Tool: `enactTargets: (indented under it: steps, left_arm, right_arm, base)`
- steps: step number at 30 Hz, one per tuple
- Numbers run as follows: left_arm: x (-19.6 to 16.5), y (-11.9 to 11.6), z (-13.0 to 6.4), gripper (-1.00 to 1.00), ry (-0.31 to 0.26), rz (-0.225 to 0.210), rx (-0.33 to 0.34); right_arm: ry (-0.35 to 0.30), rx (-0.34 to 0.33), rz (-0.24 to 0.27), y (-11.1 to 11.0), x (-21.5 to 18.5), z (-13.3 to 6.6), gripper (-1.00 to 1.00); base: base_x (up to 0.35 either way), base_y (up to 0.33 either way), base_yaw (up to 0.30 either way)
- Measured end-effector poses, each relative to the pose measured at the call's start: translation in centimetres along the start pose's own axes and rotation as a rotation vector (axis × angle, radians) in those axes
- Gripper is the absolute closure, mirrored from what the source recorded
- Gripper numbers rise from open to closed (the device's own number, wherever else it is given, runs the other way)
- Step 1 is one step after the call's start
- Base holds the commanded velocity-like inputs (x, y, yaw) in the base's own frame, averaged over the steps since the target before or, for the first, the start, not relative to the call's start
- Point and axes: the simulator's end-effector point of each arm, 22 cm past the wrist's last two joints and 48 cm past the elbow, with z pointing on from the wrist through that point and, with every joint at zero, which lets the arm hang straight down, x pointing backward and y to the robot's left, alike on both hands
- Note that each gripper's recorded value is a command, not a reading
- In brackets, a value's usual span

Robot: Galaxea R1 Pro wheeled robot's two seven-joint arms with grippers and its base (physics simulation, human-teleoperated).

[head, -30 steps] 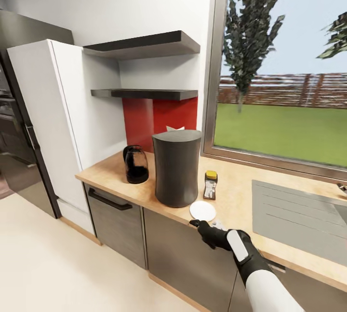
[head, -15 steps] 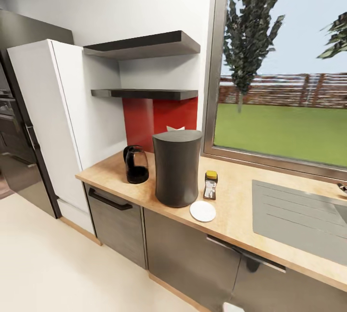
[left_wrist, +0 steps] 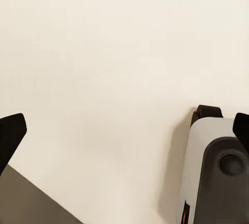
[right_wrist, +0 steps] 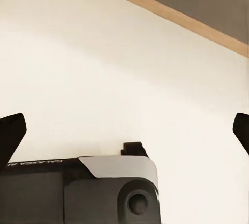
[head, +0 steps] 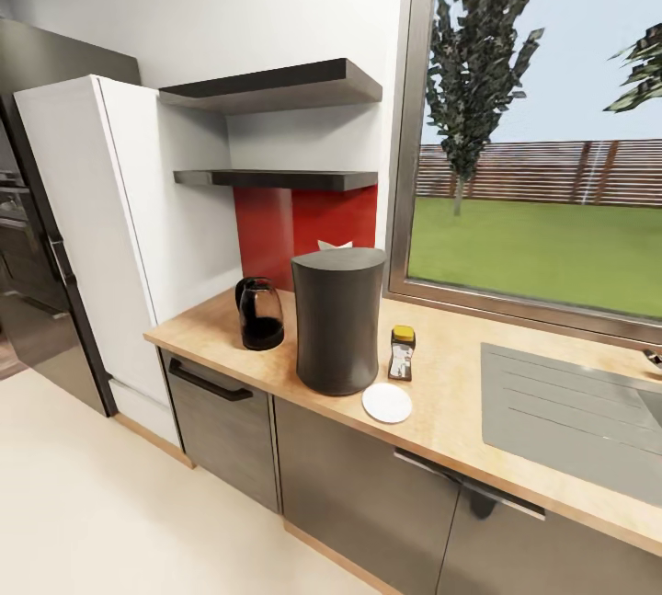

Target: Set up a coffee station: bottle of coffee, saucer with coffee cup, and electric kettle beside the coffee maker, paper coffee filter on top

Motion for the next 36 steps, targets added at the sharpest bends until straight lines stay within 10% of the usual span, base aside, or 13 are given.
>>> enactTargets:
  steps: [13,36]
  left_arm:
    - [0.0,-0.6,-0.1,-1.0,-0.002,-0.002,0.008]
    - [-0.7,-0.2,0.0,-1.0,-0.015,-0.008,0.0]
  right_arm:
    - [0.0,0.015,-0.007,-1.3,0.1,0.1,-1.0]
    - [0.08,0.058,-0.016,-4.9,6.4,0.1,-1.0]
  base:
    - [0.032,0.032,-0.006]
    - [0.025,0.329,-0.27]
